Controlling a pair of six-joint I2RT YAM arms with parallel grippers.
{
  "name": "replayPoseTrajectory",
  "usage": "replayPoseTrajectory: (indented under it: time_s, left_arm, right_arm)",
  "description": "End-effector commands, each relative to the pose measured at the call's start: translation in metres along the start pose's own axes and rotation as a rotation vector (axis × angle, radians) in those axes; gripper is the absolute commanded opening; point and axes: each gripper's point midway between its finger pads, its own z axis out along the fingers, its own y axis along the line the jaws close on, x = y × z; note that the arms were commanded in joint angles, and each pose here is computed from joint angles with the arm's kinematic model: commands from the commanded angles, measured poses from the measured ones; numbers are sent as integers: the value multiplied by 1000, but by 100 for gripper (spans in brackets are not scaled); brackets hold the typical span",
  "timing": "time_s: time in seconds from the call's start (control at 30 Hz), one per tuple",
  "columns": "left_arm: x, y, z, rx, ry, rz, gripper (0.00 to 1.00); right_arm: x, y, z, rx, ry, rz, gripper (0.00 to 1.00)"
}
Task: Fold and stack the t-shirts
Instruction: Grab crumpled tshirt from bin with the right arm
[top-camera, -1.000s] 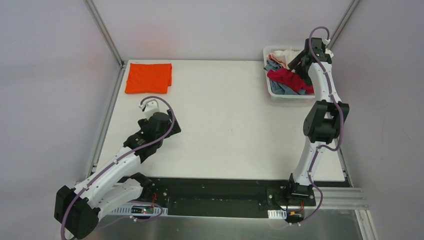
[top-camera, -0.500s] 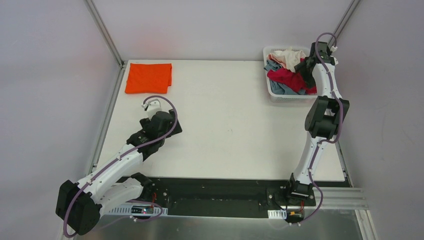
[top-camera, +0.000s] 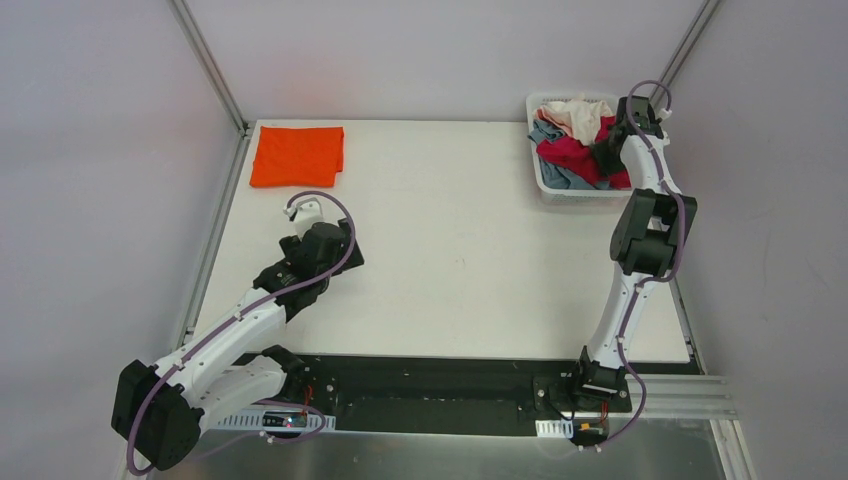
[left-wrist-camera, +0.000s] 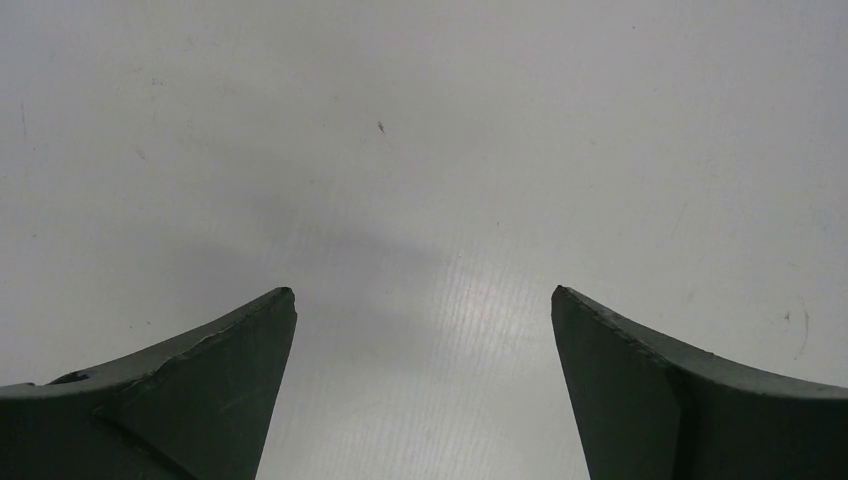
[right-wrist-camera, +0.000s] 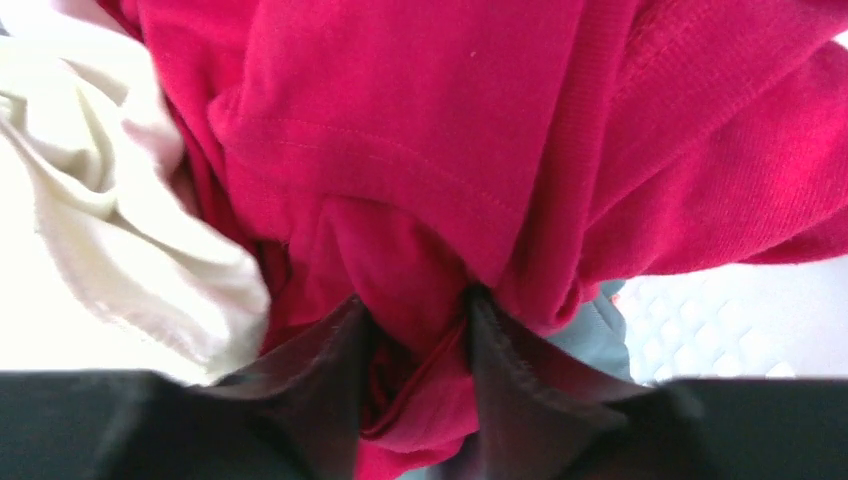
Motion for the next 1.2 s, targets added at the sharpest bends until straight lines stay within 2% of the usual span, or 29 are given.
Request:
replayPoseTrajectory:
  time_s: [0.0, 0.13, 0.23, 0.57, 0.83, 1.0, 1.17]
  left_arm:
    - [-15, -1, -2, 4, -48, -10, 99]
    - [-16, -2, -4, 13, -50, -14, 99]
    - [-17, -3, -6, 25, -52, -20, 99]
    - [-21, -4, -13, 53, -72, -41, 99]
    - [-27, -4, -19, 76, -96, -62, 99]
    - [-27, -5, -24, 98, -100, -83, 99]
    - [-25, -3, -31, 120, -97, -112, 99]
  right_arm:
    - [-8, 5, -12, -47, -34, 59, 35]
    - [-20, 14, -28, -100, -75, 48, 8]
    - [-34, 30, -52, -167, -105, 23, 0]
    - [-95, 76, -162, -386, -288, -80, 0]
    - [-106, 119, -268, -677, -375, -160, 0]
    - [-72, 137, -351, -868, -369, -270, 0]
    - [-5, 143, -431, -1057, -296, -415, 0]
